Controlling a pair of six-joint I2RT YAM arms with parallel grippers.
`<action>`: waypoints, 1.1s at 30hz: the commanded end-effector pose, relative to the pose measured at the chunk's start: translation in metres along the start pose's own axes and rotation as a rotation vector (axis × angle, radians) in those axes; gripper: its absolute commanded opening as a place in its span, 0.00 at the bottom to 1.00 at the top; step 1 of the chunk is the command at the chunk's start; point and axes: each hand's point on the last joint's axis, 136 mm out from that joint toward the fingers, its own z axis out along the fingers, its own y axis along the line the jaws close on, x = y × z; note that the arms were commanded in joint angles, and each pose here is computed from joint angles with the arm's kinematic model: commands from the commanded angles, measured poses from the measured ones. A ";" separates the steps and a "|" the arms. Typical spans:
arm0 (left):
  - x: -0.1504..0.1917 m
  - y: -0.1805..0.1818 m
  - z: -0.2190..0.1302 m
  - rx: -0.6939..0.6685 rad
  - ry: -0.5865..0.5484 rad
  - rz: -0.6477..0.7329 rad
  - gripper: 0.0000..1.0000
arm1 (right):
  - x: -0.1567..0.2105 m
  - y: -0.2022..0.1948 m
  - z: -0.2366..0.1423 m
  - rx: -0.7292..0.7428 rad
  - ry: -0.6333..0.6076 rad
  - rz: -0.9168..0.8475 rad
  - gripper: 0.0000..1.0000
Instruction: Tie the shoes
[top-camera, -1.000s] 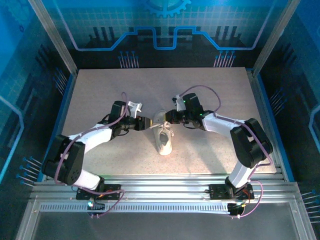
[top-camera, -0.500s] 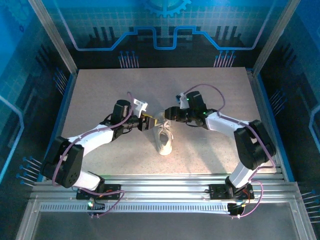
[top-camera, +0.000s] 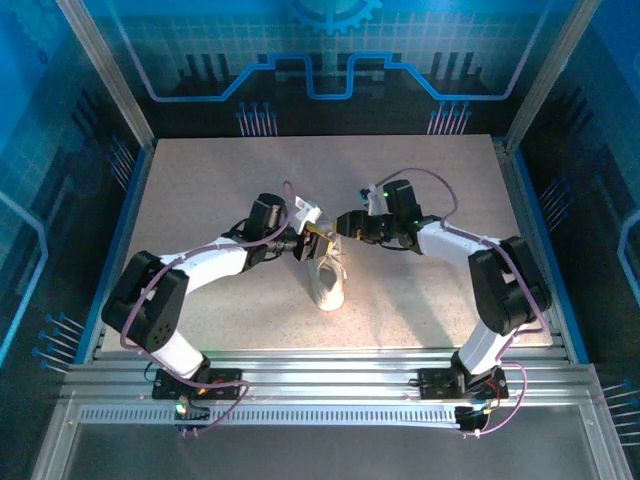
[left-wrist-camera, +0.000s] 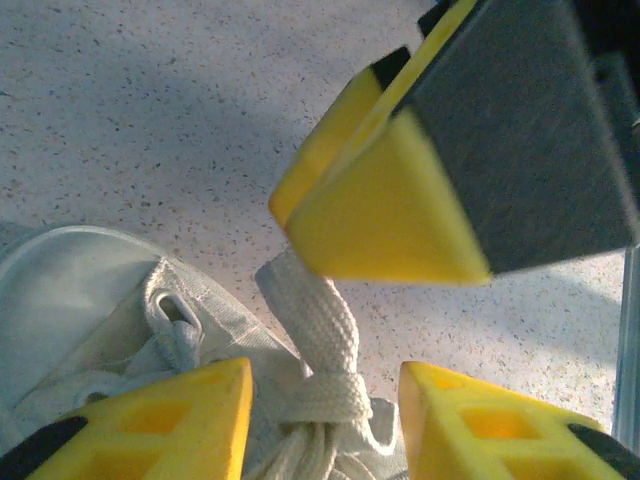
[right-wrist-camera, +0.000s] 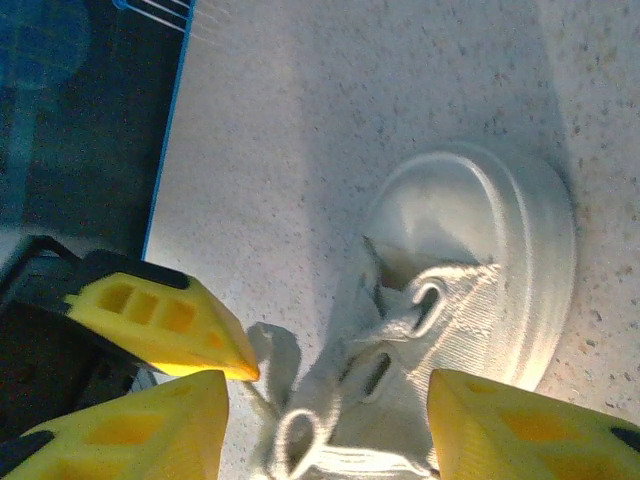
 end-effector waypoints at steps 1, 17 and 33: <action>0.000 -0.009 0.009 0.045 0.027 0.026 0.41 | 0.001 0.009 0.006 -0.054 0.031 -0.001 0.53; 0.010 0.003 0.026 -0.002 0.088 -0.001 0.24 | 0.002 0.021 0.007 -0.108 0.042 -0.052 0.00; 0.044 0.008 0.017 -0.042 0.156 -0.035 0.16 | -0.006 0.023 -0.009 -0.118 0.008 -0.073 0.00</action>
